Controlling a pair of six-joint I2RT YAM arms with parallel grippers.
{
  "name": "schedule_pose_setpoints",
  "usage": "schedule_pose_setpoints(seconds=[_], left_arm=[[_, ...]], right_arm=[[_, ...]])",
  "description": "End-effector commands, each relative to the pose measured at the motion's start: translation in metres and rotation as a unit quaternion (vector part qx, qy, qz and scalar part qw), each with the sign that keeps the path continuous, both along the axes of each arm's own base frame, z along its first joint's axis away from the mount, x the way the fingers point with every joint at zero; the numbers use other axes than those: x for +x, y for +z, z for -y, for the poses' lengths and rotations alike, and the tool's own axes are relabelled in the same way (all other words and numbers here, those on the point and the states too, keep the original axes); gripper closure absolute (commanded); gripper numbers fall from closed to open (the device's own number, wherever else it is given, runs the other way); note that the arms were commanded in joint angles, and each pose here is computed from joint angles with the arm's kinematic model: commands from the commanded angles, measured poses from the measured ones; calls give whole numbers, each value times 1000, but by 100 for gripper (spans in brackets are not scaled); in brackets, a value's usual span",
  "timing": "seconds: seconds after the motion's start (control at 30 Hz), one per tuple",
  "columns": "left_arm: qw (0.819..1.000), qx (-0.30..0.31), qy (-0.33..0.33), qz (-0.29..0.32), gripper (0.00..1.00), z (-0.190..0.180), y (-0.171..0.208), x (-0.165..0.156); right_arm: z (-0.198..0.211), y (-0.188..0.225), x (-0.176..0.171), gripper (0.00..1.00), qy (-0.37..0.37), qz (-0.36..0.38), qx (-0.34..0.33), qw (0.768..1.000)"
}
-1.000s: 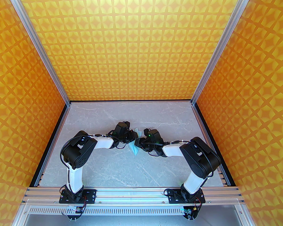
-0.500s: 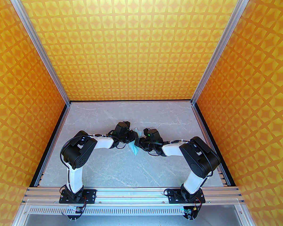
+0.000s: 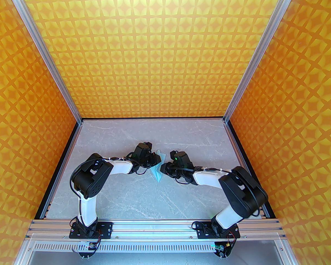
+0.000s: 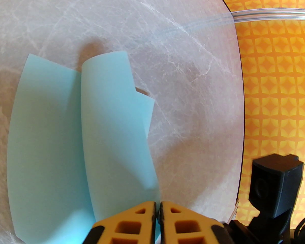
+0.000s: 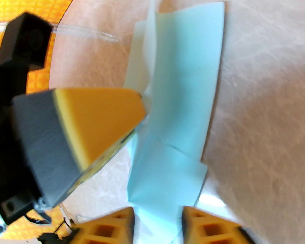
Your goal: Fold a paper plane with a square sheet of paper (fold left side to right side)
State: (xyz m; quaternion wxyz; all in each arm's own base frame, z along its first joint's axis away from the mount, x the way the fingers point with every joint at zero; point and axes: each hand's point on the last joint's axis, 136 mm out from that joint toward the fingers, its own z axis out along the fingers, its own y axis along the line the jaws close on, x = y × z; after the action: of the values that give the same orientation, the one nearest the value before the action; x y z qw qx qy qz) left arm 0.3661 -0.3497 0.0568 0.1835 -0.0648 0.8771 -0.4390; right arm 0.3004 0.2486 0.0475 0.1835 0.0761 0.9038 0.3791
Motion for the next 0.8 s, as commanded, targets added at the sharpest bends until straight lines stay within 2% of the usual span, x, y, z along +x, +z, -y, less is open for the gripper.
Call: schedule_pose_setpoints(seconds=[0.0, 0.07, 0.43, 0.77], left_arm=[[1000, 10, -1, 9, 88, -3, 4, -3], [1000, 10, -1, 10, 88, -3, 4, -3], [1000, 7, 1, 8, 88, -2, 4, -2], [1000, 6, 1, 7, 88, -2, 4, -3]], right_arm=[[1, -12, -13, 93, 9, -19, -8, 1000], [-5, -17, -16, 100, 17, -24, -6, 1000], [-23, -33, -11, 99, 31, -39, -1, 999], [-25, -13, -3, 99, 31, -14, 1, 999]])
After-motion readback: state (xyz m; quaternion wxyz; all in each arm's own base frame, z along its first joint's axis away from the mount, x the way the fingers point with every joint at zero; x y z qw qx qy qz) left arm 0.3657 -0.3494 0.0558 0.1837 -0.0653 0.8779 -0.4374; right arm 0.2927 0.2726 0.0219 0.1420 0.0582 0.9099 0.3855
